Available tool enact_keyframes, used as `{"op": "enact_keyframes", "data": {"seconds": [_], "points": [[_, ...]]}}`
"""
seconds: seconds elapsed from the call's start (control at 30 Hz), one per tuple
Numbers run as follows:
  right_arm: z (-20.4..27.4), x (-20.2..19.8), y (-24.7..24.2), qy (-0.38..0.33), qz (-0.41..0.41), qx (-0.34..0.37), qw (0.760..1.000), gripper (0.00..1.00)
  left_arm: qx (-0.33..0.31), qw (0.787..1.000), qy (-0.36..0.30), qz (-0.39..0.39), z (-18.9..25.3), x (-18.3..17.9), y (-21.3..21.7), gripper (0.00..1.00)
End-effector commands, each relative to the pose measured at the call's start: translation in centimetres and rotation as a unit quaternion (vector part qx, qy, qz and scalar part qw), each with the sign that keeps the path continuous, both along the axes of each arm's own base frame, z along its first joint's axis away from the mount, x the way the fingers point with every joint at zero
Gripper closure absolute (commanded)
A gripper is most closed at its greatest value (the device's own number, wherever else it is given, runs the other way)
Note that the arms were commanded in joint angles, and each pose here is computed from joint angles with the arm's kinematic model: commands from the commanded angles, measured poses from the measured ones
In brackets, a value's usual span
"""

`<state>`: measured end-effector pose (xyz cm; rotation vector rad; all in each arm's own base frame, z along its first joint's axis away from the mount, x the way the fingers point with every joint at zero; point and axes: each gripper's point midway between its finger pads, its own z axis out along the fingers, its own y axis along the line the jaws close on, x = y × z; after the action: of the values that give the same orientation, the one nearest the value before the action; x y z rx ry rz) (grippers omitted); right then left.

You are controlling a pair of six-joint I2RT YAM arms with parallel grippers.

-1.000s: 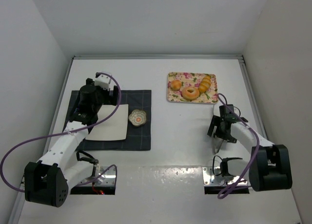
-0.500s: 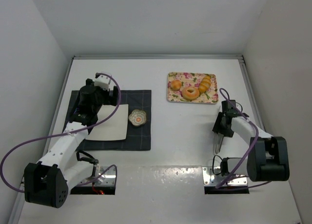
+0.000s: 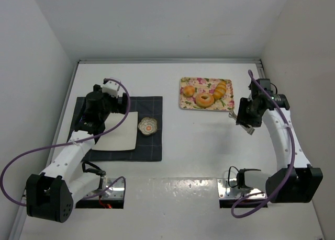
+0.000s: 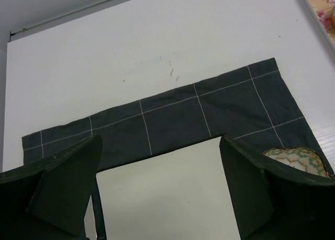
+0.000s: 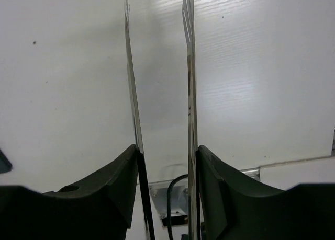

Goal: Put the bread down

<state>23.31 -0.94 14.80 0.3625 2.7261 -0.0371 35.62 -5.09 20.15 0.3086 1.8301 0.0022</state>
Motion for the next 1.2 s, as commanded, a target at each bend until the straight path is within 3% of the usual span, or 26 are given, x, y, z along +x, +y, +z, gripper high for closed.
{"op": "enact_keyframes", "data": {"seconds": [0.0, 0.23, 0.37, 0.4, 0.57, 0.93, 1.17], "points": [[1.6, -0.8, 1.4, -0.005, 0.034, 0.032, 0.999, 0.53, -0.008, 1.000, -0.025, -0.015, 1.5, 0.5, -0.8, 0.00], [4.1, 5.3, 4.7, -0.126, 0.094, 0.067, 0.985, 0.55, -0.005, 1.000, -0.007, -0.015, 0.6, 0.1, -0.8, 0.00], [3.5, 9.2, 6.4, -0.130, 0.108, 0.084, 0.982, 0.55, -0.004, 1.000, -0.002, -0.015, 0.8, -0.1, -0.7, 0.00], [4.4, 10.8, 6.7, -0.161, 0.113, 0.086, 0.977, 0.55, -0.004, 1.000, -0.002, -0.015, 0.8, -0.1, -0.7, 0.00], [2.0, 14.4, 7.7, -0.140, 0.105, 0.086, 0.981, 0.55, -0.003, 1.000, 0.002, -0.010, 0.6, -0.2, -0.4, 0.00], [-1.3, 14.0, 6.4, -0.086, 0.057, 0.043, 0.994, 0.51, -0.001, 1.000, 0.016, -0.010, -0.5, -0.5, -0.3, 0.00], [-3.7, 12.9, 7.3, -0.052, 0.051, 0.064, 0.995, 0.49, 0.002, 1.000, 0.016, 0.004, -1.0, -0.7, 0.4, 0.00]]}}
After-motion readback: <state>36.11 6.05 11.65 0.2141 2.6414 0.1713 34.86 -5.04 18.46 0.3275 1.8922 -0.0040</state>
